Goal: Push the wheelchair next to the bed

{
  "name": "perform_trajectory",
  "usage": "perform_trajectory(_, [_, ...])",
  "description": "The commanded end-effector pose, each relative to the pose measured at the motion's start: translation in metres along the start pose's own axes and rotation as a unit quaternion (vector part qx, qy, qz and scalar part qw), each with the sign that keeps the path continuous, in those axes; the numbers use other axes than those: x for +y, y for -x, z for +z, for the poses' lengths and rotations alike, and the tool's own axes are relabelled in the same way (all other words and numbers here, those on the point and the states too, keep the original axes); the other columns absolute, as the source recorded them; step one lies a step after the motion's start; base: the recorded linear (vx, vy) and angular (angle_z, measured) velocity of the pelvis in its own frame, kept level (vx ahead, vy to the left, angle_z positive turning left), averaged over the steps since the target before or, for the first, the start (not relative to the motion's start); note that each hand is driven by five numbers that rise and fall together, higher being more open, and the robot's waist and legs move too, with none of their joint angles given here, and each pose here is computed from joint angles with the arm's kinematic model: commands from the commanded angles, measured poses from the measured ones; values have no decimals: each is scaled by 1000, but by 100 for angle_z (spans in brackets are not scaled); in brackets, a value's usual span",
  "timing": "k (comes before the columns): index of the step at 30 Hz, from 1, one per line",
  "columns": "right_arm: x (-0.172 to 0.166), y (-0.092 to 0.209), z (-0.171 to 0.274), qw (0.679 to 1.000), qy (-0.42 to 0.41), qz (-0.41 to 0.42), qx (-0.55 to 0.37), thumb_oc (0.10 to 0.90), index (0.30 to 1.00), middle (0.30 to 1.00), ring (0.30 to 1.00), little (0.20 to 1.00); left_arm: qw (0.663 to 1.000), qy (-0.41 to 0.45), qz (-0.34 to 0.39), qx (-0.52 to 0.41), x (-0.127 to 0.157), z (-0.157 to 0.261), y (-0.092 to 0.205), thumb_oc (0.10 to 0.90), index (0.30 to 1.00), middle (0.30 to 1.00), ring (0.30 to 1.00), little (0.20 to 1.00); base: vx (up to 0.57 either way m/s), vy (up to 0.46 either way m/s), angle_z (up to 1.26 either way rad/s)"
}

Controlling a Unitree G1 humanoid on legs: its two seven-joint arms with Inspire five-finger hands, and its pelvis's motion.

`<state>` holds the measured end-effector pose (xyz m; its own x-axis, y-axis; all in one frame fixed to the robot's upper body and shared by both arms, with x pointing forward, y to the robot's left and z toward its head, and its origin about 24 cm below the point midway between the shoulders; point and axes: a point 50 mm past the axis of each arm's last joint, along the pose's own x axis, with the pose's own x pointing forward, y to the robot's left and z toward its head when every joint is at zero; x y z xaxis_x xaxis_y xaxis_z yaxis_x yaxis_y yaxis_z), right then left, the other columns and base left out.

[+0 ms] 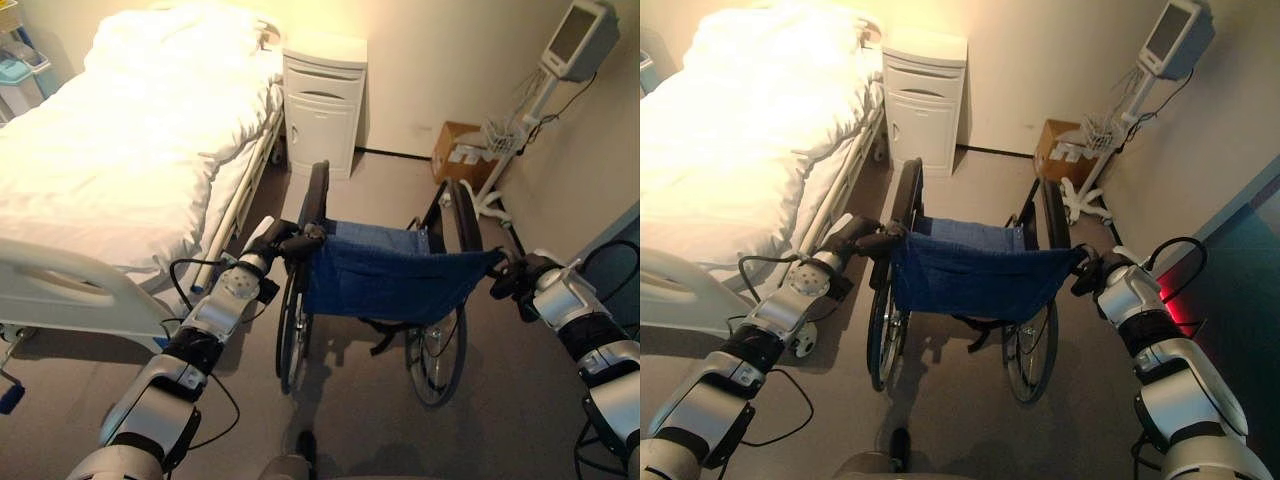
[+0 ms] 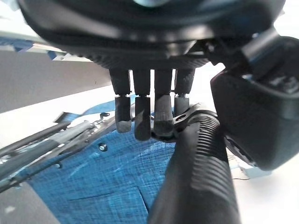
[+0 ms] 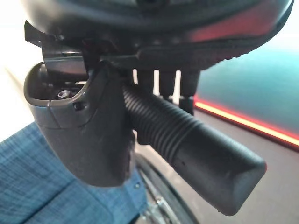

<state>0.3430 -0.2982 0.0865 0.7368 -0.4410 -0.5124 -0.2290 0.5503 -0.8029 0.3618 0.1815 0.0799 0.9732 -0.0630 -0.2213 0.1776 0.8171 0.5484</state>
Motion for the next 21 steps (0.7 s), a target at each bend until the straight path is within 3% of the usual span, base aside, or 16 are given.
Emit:
perform_trajectory(1, [69,35,101,953,74,93,-280,400,300,300,300,300,995,-66,13,78,1,-41,10,400,300,300,300,300,275,70,2])
perform_trajectory(11, [49,45,116,954,52,85,-282,400,300,300,300,300,997,-51,24,45,2,-30,11,400,300,300,300,300,395,-159,4])
perform_trajectory(21, [56,46,121,952,60,109,-280,400,300,300,300,300,997,-35,4,69,-6,-49,16,400,300,300,300,300,440,-320,78])
